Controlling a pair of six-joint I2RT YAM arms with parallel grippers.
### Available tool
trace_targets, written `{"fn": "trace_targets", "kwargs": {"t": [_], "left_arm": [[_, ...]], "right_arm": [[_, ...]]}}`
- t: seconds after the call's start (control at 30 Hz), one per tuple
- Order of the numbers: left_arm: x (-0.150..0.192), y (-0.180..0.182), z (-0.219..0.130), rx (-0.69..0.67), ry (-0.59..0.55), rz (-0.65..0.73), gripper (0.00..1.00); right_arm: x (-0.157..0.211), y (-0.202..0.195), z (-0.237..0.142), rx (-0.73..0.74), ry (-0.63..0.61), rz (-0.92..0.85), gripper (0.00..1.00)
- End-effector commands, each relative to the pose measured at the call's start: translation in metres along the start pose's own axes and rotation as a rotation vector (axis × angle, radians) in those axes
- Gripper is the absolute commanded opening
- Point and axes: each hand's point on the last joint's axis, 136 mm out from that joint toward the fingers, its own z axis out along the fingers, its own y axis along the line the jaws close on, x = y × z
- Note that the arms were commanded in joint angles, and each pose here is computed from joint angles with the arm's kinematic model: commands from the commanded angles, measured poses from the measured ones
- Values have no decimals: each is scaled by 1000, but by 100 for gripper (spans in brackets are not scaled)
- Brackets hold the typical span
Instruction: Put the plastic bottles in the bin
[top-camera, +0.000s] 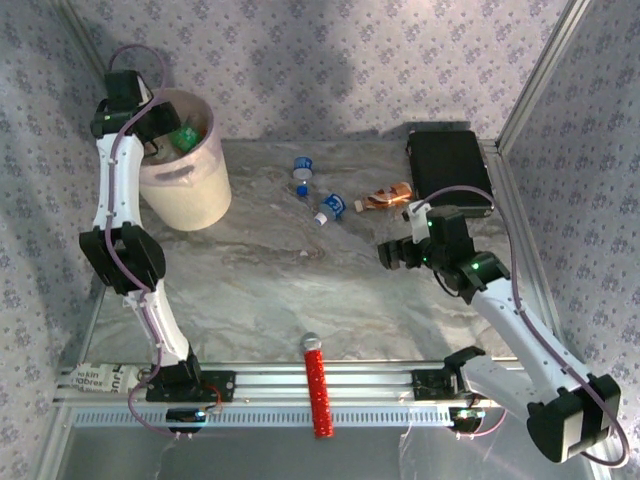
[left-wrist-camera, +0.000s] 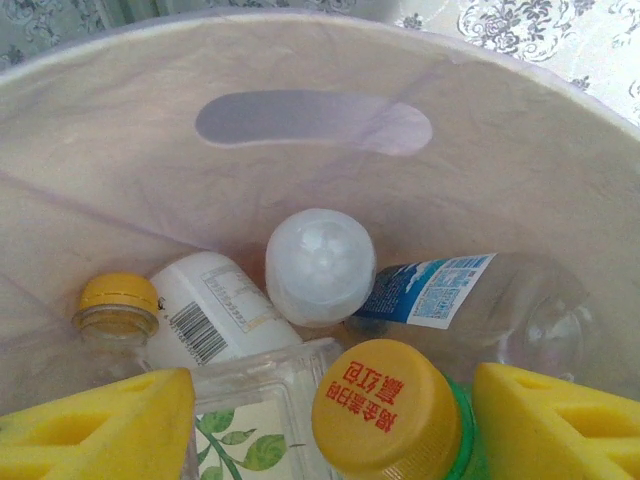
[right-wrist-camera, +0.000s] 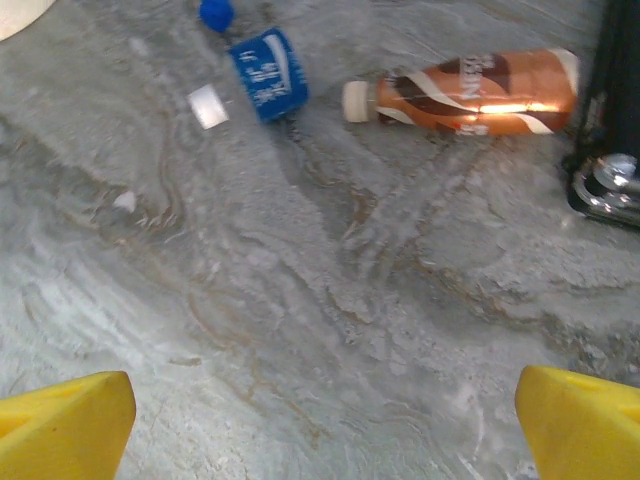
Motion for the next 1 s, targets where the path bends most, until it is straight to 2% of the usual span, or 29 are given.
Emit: {"fn": "trace_targets", "kwargs": {"t": [0.0, 0.13, 0.2, 0.37, 0.63, 0.83, 0.97], "left_arm": [[-5, 9, -19, -18, -3, 15, 73], [-17, 1, -36, 10, -29, 20, 75], [-23, -2, -47, 18, -40, 32, 78], [-36, -11, -83, 34, -74, 68, 87], [-40, -26, -152, 70, -144, 119, 94], [-3, -50, -199, 188, -209, 93, 95], [42, -59, -210, 242, -180, 92, 95]], "right_arm": [[-17, -18, -3, 103, -7, 154, 99], [-25, -44, 2, 232, -1, 377, 99], [-33, -48, 11, 235, -23, 455, 99], [-51, -66, 45, 273, -108, 642, 99], [-68, -98, 101, 394, -195, 931, 99], [-77, -114, 145, 459, -166, 1077, 98], [-78, -121, 174, 491, -116, 1106, 98]]}}
